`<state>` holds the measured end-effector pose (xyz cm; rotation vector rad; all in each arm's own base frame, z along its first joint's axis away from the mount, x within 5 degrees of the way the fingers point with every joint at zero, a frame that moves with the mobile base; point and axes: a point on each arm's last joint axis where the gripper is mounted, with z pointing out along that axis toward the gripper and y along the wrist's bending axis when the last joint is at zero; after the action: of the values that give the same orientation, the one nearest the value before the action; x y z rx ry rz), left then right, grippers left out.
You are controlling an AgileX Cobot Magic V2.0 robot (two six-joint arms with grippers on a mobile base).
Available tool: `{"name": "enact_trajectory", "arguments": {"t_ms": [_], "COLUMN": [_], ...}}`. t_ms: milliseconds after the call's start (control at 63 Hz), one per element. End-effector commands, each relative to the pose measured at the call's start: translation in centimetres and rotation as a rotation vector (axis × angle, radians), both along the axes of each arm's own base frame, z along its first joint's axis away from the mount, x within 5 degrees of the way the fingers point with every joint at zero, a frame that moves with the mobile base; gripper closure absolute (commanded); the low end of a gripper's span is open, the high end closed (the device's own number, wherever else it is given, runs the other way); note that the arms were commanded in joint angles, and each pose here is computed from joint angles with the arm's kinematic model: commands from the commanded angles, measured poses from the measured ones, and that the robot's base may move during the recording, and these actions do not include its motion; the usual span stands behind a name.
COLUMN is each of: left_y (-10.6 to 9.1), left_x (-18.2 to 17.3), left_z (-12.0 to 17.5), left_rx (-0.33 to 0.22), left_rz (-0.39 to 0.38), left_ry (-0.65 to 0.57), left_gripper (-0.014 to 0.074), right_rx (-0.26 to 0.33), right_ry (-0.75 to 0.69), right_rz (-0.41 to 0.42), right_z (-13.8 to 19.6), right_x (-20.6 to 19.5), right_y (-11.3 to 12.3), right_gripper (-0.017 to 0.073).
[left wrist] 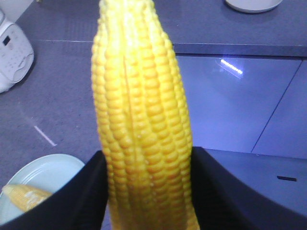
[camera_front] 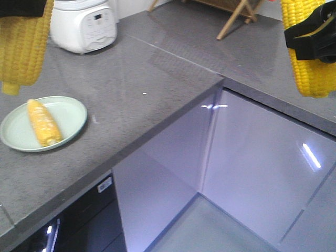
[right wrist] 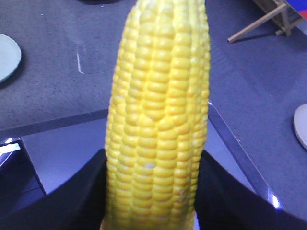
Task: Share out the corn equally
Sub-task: 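Drive the base away, turning toward the other counter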
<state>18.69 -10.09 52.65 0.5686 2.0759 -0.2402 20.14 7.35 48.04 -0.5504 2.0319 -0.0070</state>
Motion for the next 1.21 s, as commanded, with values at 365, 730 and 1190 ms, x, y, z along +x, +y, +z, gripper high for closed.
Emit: {"name": "enact_trajectory", "arguments": {"t_ms": [365,730,1190], "left_y": [0.17,0.17,0.17], "left_x": [-0.53,-0.53,-0.53], "left_z": [1.38,1.38,1.38], "left_rx": [-0.058,-0.058,-0.058], "left_rz": [-0.004,-0.004,-0.004], "left_ry": [-0.086,-0.086,-0.086], "left_gripper": [0.06,0.06,0.06], "right_rx": [0.023,0.023,0.023], "right_ry": [-0.115,-0.115,-0.114], "right_rz": [0.004,0.004,0.004], "right_z": [1.69,1.69,1.68], "right_x": [-0.52,-0.52,-0.53], "right_y": [-0.35,-0.35,-0.35], "right_gripper": [0.0568,0.0568,0.0568]}}
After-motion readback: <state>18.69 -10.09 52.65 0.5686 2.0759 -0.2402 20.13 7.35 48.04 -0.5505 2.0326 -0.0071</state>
